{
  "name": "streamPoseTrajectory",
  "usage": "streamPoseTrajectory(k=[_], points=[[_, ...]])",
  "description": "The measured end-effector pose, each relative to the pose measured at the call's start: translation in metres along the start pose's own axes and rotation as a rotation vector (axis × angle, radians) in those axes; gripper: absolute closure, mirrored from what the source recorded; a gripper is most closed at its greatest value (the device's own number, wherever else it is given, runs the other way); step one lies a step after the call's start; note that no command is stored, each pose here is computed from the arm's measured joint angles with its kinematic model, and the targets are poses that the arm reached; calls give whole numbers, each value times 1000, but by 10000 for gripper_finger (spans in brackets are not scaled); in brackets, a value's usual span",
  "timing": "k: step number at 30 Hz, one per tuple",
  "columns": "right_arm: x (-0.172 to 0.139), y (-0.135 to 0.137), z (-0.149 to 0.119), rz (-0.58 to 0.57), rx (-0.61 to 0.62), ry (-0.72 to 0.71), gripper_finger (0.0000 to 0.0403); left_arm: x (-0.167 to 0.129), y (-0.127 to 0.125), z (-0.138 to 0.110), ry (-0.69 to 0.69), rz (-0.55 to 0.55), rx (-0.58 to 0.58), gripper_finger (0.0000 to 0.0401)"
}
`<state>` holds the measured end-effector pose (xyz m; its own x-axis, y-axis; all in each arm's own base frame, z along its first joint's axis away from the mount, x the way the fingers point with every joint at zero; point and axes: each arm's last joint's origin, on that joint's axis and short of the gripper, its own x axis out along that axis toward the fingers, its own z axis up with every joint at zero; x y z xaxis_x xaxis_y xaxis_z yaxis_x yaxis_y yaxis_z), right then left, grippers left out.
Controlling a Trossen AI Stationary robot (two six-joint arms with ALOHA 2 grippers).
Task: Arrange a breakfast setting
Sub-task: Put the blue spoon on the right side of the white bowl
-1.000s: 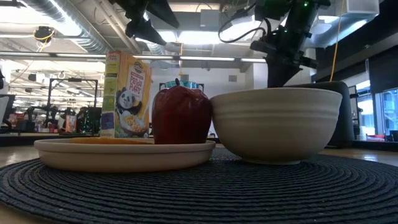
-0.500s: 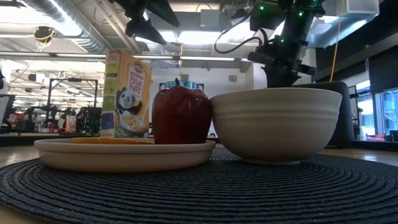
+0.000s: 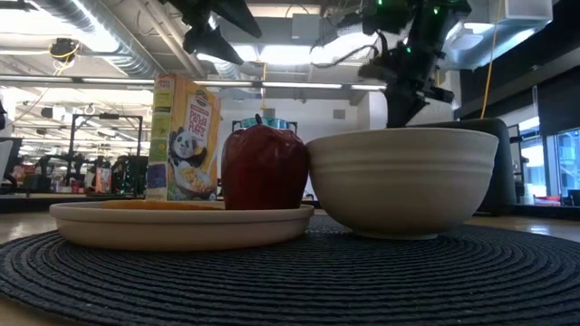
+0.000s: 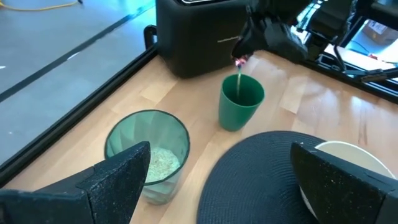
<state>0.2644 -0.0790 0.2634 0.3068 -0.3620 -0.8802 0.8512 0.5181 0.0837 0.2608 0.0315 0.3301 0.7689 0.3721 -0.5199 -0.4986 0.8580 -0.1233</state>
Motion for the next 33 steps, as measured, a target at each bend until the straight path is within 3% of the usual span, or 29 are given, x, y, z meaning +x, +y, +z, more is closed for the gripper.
streamPoseTrajectory(k=[10, 20, 25, 33], points=[[-71, 13, 37, 103, -100, -84, 397, -3, -12, 5, -55, -114, 44, 26], [-161, 51, 48, 509, -371, -304, 400, 2, -23, 25, -220, -393, 67, 114], [-176, 69, 40, 600, -452, -410, 401, 21, -36, 26, -229, -595, 60, 156], [-181, 81, 25, 597, -493, -423, 401, 34, -47, 17, -182, -593, 44, 234]])
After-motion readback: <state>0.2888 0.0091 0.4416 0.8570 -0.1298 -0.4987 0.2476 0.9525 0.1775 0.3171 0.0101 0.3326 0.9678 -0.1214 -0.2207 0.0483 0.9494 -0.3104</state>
